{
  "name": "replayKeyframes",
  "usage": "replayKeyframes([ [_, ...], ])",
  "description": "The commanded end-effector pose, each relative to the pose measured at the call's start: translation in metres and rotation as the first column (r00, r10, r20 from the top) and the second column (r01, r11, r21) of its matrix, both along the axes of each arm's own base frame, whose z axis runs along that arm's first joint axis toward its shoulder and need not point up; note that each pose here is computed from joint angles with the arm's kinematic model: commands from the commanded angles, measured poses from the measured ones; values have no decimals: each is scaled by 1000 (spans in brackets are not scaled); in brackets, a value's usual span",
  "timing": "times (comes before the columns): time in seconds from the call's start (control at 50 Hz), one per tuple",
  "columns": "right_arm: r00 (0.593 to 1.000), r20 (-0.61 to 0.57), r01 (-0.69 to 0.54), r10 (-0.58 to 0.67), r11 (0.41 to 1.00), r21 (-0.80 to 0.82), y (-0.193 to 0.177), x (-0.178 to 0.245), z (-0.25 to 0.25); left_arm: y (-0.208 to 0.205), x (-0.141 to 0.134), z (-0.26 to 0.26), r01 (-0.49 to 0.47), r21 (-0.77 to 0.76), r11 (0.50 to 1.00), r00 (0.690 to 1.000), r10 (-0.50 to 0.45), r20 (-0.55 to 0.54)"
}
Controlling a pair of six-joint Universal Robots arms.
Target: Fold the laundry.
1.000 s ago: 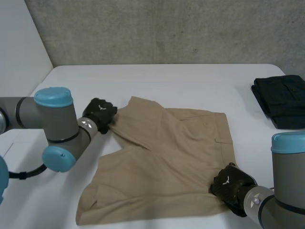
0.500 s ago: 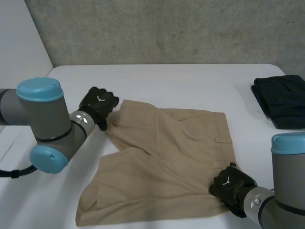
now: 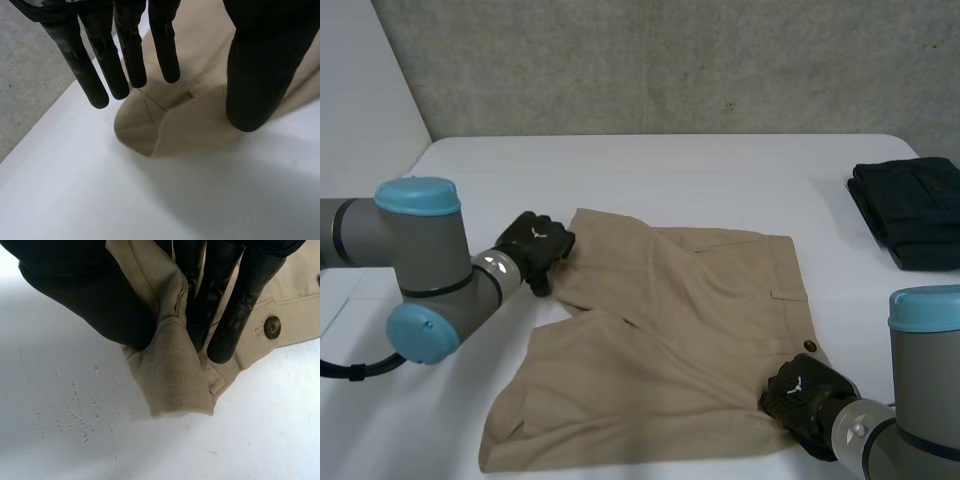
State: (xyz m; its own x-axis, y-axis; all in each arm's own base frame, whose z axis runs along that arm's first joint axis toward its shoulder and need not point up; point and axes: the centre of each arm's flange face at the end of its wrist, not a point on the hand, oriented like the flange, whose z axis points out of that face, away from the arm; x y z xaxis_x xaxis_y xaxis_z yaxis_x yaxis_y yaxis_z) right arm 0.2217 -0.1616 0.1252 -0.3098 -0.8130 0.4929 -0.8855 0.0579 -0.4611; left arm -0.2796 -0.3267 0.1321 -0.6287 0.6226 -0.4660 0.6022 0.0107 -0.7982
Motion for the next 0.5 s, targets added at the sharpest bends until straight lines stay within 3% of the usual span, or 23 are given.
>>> replayKeyframes([
  [0.02, 1000, 0, 0, 0, 1000, 0, 0, 0, 0, 6, 6, -6, 23, -27, 999, 993, -20, 112],
  [0.3, 1000, -2, 2, -2, 1000, 3, 1, -1, 0, 1, 8, -11, -2, -30, 1000, 993, 6, 121],
  [0.5, 1000, -2, 4, -4, 1000, -2, -1, 0, 0, -14, 36, -3, -174, -87, 981, 972, 185, 142],
])
